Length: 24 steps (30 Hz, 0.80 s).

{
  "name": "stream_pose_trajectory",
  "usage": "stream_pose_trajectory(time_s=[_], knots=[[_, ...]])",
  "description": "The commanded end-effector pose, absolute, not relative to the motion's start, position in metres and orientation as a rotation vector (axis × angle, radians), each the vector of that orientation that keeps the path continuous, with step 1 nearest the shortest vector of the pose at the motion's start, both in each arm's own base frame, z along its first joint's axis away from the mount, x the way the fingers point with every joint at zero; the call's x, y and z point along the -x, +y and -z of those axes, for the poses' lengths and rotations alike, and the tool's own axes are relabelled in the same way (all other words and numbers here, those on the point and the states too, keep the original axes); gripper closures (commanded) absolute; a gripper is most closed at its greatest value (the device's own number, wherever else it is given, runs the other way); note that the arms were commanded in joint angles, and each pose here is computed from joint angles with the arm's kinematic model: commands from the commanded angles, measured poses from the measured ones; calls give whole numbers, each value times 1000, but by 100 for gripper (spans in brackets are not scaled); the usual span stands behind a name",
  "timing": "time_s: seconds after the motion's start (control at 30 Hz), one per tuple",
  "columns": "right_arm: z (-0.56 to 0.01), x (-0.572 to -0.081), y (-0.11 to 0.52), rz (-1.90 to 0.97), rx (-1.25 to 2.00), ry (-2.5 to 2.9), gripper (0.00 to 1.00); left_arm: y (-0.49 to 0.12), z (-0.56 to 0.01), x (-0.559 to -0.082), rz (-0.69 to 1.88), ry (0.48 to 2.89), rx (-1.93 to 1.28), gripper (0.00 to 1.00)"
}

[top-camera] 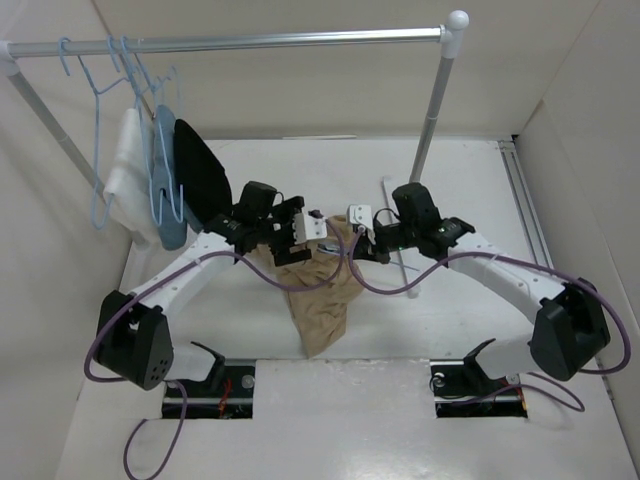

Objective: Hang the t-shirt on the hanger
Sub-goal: Place tshirt on hanger

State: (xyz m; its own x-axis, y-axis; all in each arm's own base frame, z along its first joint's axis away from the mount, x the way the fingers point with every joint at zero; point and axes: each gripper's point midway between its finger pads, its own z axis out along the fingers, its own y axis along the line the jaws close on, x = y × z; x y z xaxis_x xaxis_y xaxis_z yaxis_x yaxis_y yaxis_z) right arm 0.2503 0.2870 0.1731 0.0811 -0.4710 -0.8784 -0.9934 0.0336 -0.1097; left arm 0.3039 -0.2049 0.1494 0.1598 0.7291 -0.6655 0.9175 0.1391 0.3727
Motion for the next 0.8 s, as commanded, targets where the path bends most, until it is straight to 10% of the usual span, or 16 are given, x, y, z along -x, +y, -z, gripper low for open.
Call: stream_pose_trajectory(time_s=[0.0,0.1,0.13,0.17,0.47,0.77], knots=[[-206,-251,298,-794,1545,1348,100,-213,-149,-297,309,1508,-1698,18],[-216,-252,299,-786,1531,1326,100,-212,-143,-284,349,1512,-1732,51],[-216,-252,299,-786,1531,1326,100,-210,-147,-282,346,1508,-1730,87],[-215,-254,298,-777,1529,1331,100,-210,-152,-281,347,1510,-1711,100],[-265,-288,287,-803,1311,1408,12,-184,-155,-261,212,1446,-1789,100],[-207,-360,265,-558,1081,1831,13,-171,-136,-233,126,1221,-1991,100]])
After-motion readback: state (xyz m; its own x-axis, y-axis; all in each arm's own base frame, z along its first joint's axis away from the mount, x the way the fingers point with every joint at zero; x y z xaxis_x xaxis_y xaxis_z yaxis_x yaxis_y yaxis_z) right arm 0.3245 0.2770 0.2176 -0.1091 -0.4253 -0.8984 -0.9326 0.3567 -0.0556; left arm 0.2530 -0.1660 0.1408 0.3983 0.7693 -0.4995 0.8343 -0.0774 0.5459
